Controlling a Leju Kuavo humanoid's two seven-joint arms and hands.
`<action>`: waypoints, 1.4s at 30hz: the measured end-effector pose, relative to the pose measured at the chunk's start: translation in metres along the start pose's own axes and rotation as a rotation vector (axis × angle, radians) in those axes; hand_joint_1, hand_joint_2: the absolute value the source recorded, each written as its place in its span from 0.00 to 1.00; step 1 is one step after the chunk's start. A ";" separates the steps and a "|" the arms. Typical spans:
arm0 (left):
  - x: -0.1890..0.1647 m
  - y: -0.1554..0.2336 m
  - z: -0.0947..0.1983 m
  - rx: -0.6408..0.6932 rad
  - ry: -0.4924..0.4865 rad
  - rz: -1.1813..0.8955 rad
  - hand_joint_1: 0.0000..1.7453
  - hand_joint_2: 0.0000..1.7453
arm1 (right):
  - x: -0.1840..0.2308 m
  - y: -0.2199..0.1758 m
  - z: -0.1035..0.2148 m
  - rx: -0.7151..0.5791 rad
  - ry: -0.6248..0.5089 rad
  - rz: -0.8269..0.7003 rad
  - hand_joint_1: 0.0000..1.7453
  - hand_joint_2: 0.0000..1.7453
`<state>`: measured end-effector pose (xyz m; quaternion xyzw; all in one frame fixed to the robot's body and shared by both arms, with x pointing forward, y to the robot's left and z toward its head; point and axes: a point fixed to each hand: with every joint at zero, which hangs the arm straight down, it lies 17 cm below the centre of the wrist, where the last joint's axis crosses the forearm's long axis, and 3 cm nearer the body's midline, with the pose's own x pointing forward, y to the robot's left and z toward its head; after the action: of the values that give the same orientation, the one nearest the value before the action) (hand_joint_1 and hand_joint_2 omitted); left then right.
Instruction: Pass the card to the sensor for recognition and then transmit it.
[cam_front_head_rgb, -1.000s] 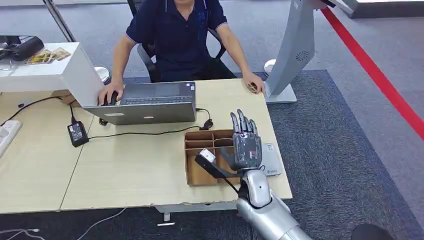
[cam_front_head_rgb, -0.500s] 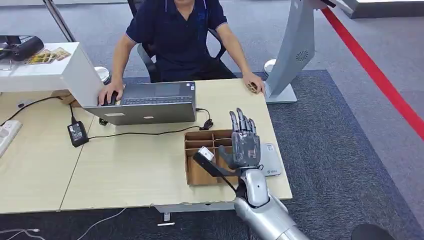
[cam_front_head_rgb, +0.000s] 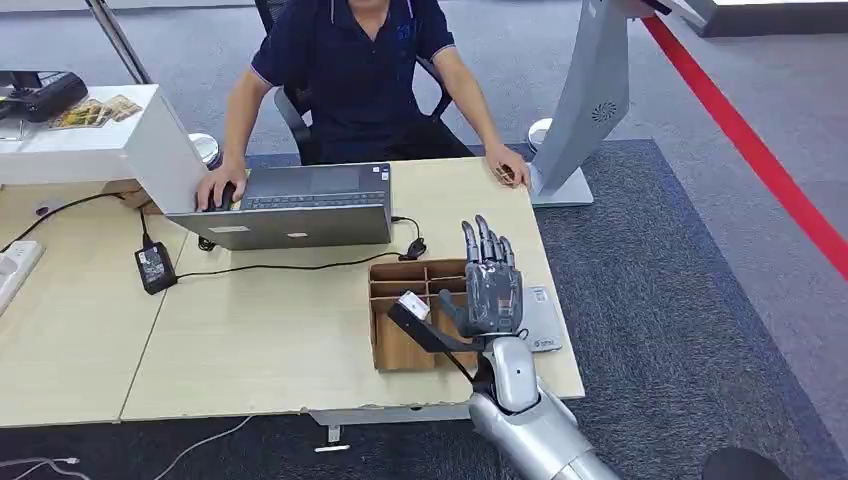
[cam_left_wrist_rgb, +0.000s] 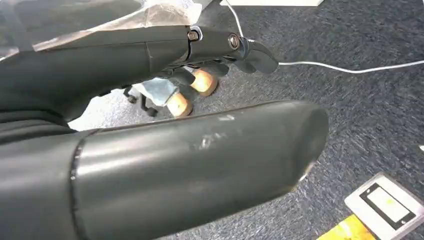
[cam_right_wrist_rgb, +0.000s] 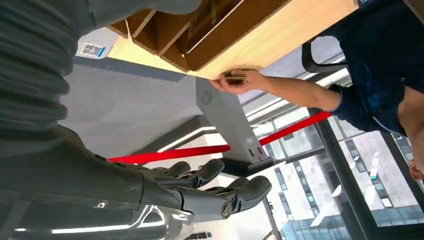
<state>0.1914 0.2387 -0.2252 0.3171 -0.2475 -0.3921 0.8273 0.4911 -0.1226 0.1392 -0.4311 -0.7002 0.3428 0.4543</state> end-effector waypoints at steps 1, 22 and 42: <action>0.000 0.000 0.000 0.000 -0.001 -0.001 0.00 0.00 | 0.000 0.000 0.000 0.000 0.000 0.000 0.00 1.00; 0.007 0.002 -0.002 -0.003 -0.020 -0.019 0.00 0.00 | -0.002 -0.005 -0.013 -0.009 0.011 0.011 0.00 1.00; 0.005 0.001 -0.001 -0.006 -0.013 -0.009 0.00 0.00 | -0.009 0.000 -0.010 0.003 0.044 0.009 0.00 1.00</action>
<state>0.1954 0.2351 -0.2246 0.3134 -0.2501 -0.3988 0.8248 0.5018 -0.1301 0.1398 -0.4409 -0.6875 0.3363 0.4689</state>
